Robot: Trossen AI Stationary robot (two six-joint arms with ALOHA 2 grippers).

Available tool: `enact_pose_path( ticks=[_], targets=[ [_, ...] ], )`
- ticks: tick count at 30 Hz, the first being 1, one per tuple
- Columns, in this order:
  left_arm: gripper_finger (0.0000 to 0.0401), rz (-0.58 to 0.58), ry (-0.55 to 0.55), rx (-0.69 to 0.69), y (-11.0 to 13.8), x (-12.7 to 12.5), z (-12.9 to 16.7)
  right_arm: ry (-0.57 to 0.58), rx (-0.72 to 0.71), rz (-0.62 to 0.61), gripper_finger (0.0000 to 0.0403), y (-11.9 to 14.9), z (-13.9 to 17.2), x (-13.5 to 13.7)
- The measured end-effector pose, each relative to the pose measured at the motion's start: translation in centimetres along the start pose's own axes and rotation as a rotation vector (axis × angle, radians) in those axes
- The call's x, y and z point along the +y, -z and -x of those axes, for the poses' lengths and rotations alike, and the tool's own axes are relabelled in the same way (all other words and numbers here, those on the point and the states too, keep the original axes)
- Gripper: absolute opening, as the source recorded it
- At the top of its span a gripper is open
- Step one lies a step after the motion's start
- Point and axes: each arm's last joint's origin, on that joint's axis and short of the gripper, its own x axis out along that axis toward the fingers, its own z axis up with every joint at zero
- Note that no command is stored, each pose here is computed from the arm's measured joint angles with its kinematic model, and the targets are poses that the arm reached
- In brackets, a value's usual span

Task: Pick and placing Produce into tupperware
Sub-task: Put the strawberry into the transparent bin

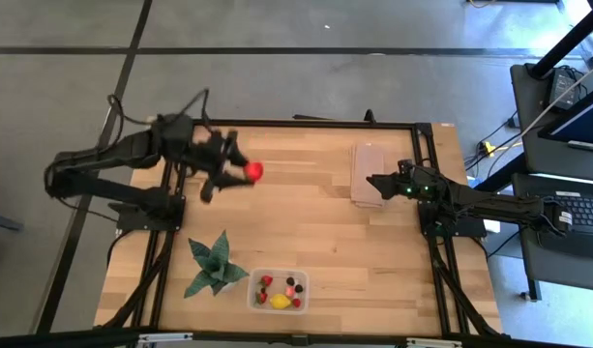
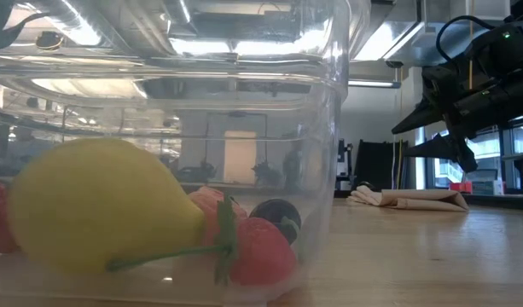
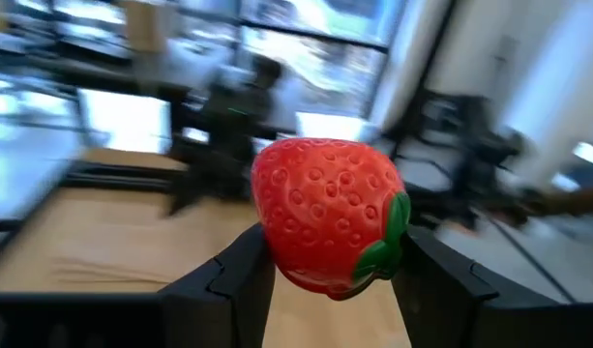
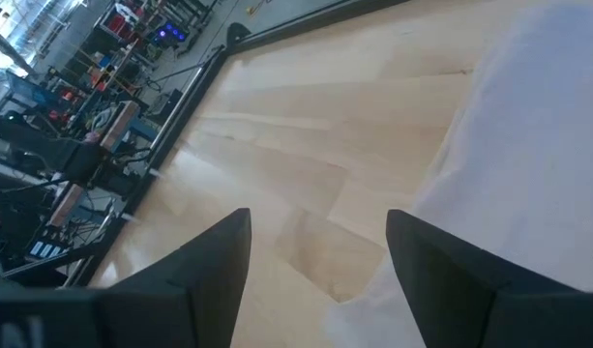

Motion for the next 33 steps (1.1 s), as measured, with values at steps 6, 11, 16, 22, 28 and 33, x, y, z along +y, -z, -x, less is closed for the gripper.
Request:
enact_pose_path(
  ticks=[6, 11, 16, 22, 28, 33],
  targets=[
    [0.017, -0.029, 0.158, 0.102, 1.6, -4.5, -2.8, -0.03, 0.056, -0.007, 0.0243, 0.2, 0.0, 0.0],
    [0.017, 0.011, 0.197, 0.187, 3.5, -7.8, -6.0, -0.06, 0.112, -0.067, 0.0243, 0.5, 0.0, 0.1],
    [0.0168, 0.092, 0.234, 0.269, 5.3, -10.0, -9.3, -0.057, 0.131, -0.105, 0.0243, 0.6, 0.1, 0.1],
    [0.0167, 0.083, 0.227, 0.44, 4.6, -12.3, -12.5, -0.055, 0.133, -0.12, 0.0243, 0.6, 0.1, 0.1],
    [0.0167, 0.041, 0.138, 0.688, 3.6, -13.6, -15.3, -0.047, 0.138, -0.119, 0.0243, 0.7, 0.1, 0.1],
    [0.0167, -0.007, 0.034, 0.881, 5.1, -14.4, -17.8, -0.04, 0.143, -0.118, 0.0243, 0.7, 0.1, 0.0]
  ],
)
